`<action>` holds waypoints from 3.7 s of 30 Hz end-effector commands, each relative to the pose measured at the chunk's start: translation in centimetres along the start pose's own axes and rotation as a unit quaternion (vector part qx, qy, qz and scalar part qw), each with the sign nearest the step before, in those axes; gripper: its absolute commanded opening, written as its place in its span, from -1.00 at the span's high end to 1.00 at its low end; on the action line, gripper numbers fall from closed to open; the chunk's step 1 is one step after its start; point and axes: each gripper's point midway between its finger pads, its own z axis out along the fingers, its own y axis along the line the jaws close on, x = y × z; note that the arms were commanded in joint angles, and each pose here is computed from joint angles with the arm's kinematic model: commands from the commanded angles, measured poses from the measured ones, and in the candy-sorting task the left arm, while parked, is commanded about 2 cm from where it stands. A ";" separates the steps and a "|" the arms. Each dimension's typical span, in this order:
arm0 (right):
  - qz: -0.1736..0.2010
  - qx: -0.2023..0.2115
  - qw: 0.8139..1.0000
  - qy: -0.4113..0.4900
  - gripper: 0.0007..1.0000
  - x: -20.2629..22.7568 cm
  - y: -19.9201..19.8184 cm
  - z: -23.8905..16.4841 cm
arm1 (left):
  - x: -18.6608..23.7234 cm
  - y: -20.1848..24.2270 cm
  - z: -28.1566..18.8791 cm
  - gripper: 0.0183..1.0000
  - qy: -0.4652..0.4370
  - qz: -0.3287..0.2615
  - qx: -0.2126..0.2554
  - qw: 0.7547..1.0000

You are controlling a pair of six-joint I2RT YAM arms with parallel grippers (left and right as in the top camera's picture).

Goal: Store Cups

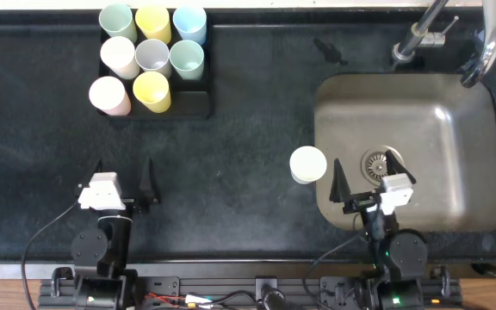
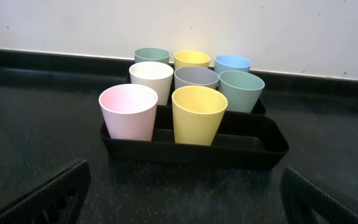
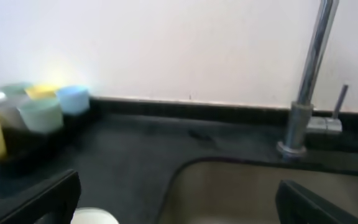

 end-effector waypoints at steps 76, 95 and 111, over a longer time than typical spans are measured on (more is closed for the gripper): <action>-0.018 -0.017 0.613 0.790 -0.70 10.5 1.4 4.3 | -0.1 0.0 -0.1 -1.00 -0.003 0.011 0.002 1.000; -0.017 -0.021 0.610 0.792 0.56 12.8 2.7 3.5 | -0.1 0.0 -0.1 -1.00 -0.003 0.011 0.002 1.000; 0.016 -0.018 0.669 0.743 0.92 8.3 4.2 6.5 | -0.1 0.0 -0.1 -1.00 -0.003 0.011 0.002 1.000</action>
